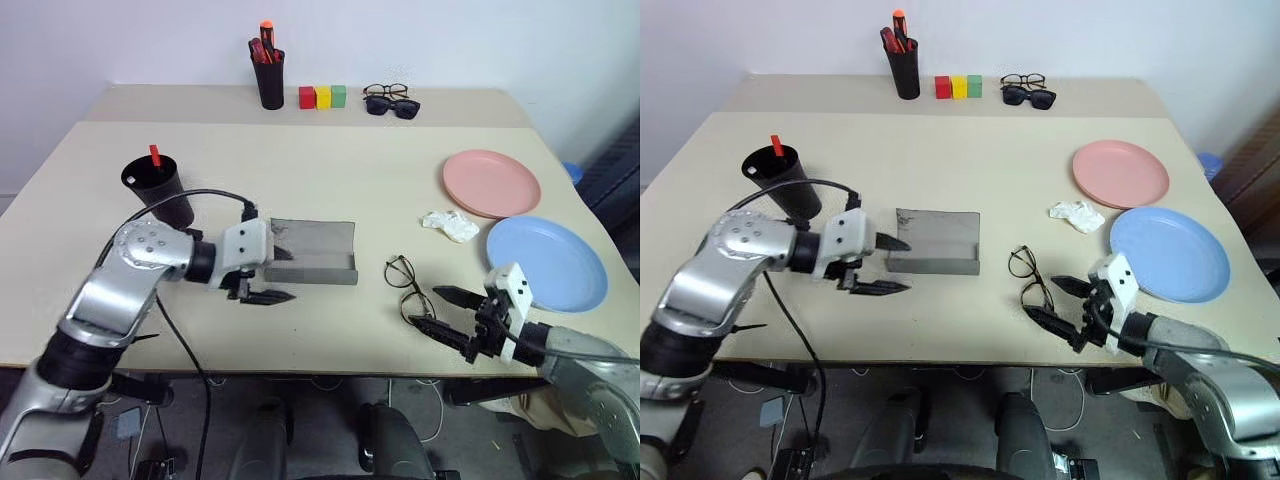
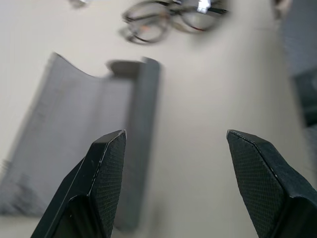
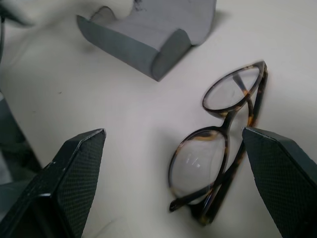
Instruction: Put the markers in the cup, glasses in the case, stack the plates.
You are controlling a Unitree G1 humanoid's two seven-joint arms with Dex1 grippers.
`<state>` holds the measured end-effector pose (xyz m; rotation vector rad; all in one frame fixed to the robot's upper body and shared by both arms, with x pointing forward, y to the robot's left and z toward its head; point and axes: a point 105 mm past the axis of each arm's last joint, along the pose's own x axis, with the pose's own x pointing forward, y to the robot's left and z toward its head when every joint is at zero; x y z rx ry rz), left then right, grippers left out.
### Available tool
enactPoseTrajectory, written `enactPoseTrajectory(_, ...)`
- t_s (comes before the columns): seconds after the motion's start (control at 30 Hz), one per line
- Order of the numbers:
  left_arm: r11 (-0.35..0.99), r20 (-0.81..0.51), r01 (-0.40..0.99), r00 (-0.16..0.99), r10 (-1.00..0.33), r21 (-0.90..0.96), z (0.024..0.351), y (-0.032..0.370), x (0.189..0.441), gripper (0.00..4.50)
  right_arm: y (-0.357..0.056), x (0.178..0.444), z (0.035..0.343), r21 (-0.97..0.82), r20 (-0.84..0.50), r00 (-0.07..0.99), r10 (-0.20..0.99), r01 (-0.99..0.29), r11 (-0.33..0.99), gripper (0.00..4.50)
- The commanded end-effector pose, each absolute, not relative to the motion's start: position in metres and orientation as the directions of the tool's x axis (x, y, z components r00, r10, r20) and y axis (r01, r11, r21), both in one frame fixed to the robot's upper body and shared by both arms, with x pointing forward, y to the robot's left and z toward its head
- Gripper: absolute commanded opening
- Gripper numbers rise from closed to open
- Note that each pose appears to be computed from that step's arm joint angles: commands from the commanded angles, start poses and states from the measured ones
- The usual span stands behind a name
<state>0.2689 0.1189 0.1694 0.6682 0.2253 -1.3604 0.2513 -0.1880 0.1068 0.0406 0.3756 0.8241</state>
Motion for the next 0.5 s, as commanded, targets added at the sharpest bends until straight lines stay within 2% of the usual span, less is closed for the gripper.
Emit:
enactPoseTrajectory(0.03, 0.053, -0.484, 0.968, 0.171, -0.858, 0.246, 0.18, 0.117, 0.248, 3.28, -0.188, 0.26, 0.113, 0.207, -0.32, 0.577, 0.752, -0.732, 0.65, 4.5)
enactPoseTrajectory(0.5, 0.155, -0.461, 0.967, 0.234, -0.856, 0.203, 0.167, 0.113, 0.227, 3.28, -0.174, 0.282, 0.125, 0.296, -0.39, 0.429, 0.815, -0.779, 0.552, 4.5)
